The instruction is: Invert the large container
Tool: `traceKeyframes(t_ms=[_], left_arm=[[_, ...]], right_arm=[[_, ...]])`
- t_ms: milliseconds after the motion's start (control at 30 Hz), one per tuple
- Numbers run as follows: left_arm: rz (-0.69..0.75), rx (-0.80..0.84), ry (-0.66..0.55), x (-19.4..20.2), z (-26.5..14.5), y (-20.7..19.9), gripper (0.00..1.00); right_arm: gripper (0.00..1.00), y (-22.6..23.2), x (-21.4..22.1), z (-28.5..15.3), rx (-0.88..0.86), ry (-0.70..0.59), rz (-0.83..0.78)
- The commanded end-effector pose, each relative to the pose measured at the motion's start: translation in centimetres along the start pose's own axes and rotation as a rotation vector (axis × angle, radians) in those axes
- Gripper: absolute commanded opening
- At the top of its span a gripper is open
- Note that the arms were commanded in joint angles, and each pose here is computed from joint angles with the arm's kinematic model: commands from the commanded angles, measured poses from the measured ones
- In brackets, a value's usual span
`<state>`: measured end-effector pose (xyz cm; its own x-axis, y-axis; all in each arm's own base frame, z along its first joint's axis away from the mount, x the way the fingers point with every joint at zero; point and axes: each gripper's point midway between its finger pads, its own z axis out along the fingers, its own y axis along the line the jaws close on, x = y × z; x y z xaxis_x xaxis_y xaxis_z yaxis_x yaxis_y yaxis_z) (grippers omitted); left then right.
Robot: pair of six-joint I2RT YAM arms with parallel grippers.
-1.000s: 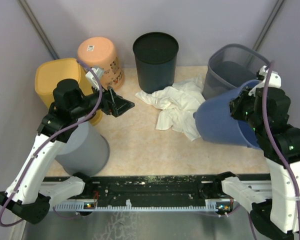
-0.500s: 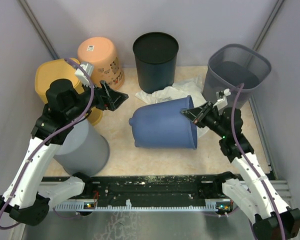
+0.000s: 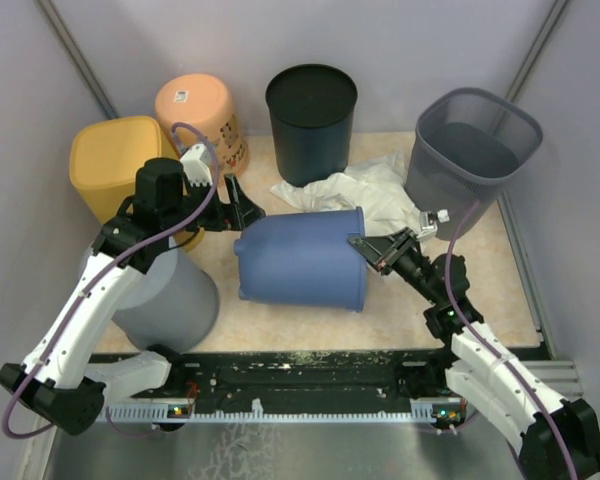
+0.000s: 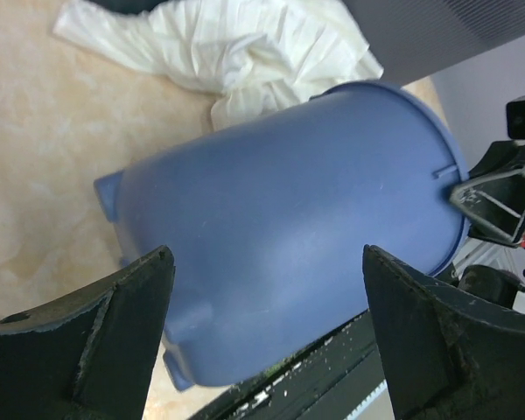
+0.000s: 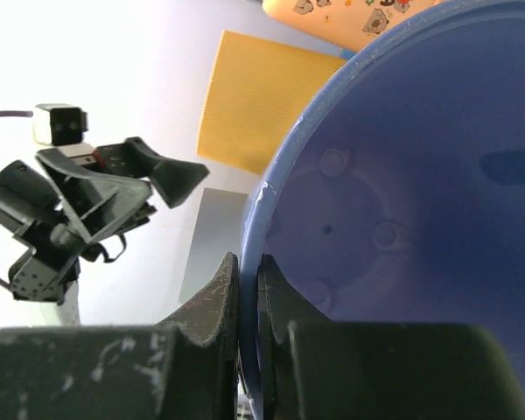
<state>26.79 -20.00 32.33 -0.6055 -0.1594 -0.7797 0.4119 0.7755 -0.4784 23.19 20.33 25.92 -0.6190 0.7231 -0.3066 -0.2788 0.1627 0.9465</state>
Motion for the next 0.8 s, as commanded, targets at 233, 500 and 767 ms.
traceKeyframes(t_ms=[233, 500, 767], left_arm=[[-0.083, -0.094, 0.126, 3.8, 0.9, 2.5, 0.93], [-0.145, -0.074, 0.176, 6.0, 0.9, 3.8, 0.96], [-0.233, 0.070, 0.211, 7.6, 1.7, 3.7, 0.96]], right_arm=[[0.00, 3.8, -1.6, -2.0, -0.191, -0.132, -0.006], [0.00, 2.0, -1.7, -2.9, -0.166, -0.177, 0.018], [0.00, 0.4, -1.6, -4.0, -0.214, -0.219, 0.111]])
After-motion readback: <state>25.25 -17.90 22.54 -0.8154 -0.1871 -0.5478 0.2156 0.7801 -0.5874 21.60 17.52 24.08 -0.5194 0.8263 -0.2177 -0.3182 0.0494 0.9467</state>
